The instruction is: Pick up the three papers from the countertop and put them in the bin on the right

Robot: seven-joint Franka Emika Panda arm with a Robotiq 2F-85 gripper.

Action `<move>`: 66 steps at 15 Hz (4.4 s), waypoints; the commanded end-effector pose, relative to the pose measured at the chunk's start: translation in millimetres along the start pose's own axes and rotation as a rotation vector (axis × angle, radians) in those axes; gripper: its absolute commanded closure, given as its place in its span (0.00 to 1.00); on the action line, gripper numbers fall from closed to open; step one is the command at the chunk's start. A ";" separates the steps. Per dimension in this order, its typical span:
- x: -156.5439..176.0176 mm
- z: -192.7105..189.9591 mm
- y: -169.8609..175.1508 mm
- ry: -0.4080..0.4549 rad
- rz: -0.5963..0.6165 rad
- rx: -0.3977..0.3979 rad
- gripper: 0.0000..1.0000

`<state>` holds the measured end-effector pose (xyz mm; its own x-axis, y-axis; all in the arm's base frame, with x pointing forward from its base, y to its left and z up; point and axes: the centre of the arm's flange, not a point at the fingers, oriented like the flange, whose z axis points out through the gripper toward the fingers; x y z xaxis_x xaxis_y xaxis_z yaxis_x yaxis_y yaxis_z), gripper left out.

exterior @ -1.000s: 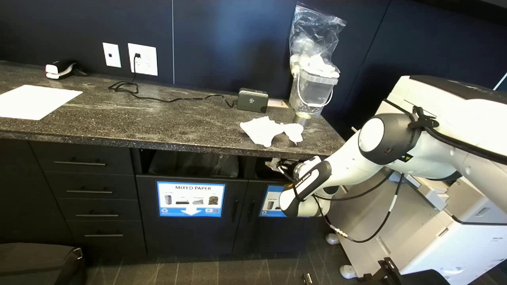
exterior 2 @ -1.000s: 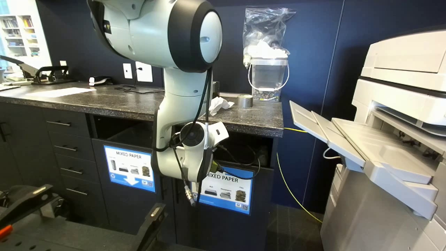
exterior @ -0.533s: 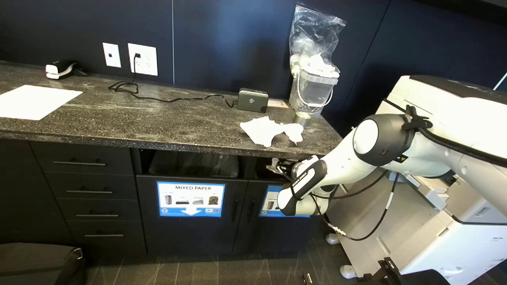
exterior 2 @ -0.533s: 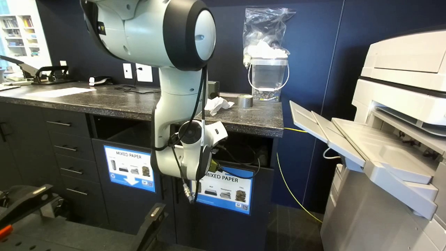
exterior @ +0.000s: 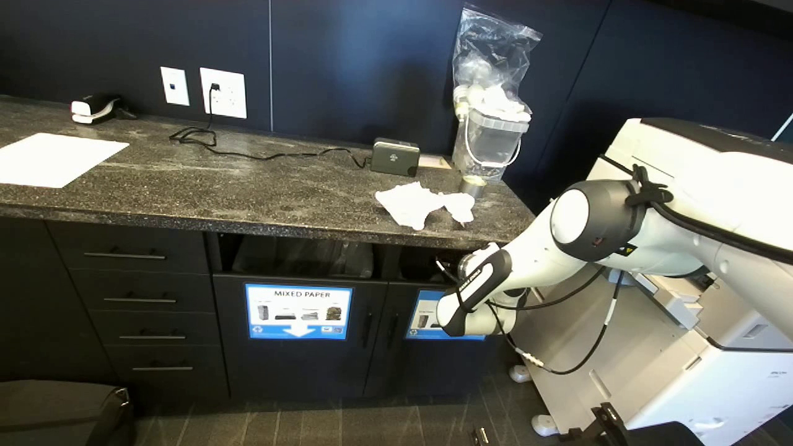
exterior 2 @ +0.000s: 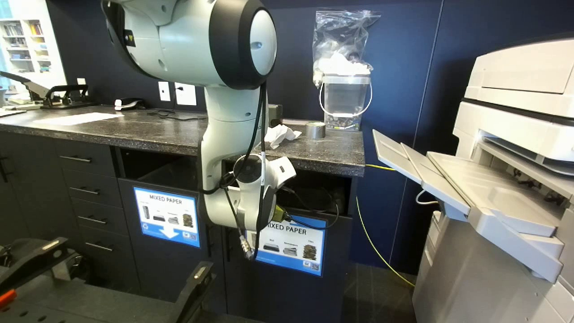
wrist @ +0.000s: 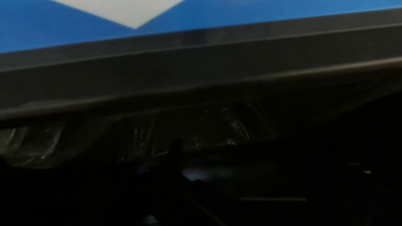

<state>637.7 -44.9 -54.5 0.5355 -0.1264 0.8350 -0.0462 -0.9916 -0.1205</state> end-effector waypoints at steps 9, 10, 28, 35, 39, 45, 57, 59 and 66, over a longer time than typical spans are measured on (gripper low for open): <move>2.5 14.9 10.6 -0.069 -0.103 -0.038 0.00; 4.3 10.9 11.7 -0.064 -0.108 -0.034 0.00; 39.6 -121.9 50.1 -0.389 -0.193 0.042 0.00; 84.9 -164.0 22.3 -0.639 -0.295 0.035 0.00; 153.8 -168.8 -23.6 -0.740 -0.351 0.046 0.00; 274.7 -163.2 -83.3 -0.842 -0.422 0.063 0.00; 314.3 -113.4 -85.5 -0.788 -0.390 -0.079 0.00; 306.7 -100.8 -76.7 -0.762 -0.363 -0.103 0.00; 311.8 -68.5 -63.4 -0.640 -0.290 -0.161 0.00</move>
<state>726.3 -24.6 253.6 0.9407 0.1622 0.2980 0.1179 -0.9799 0.1611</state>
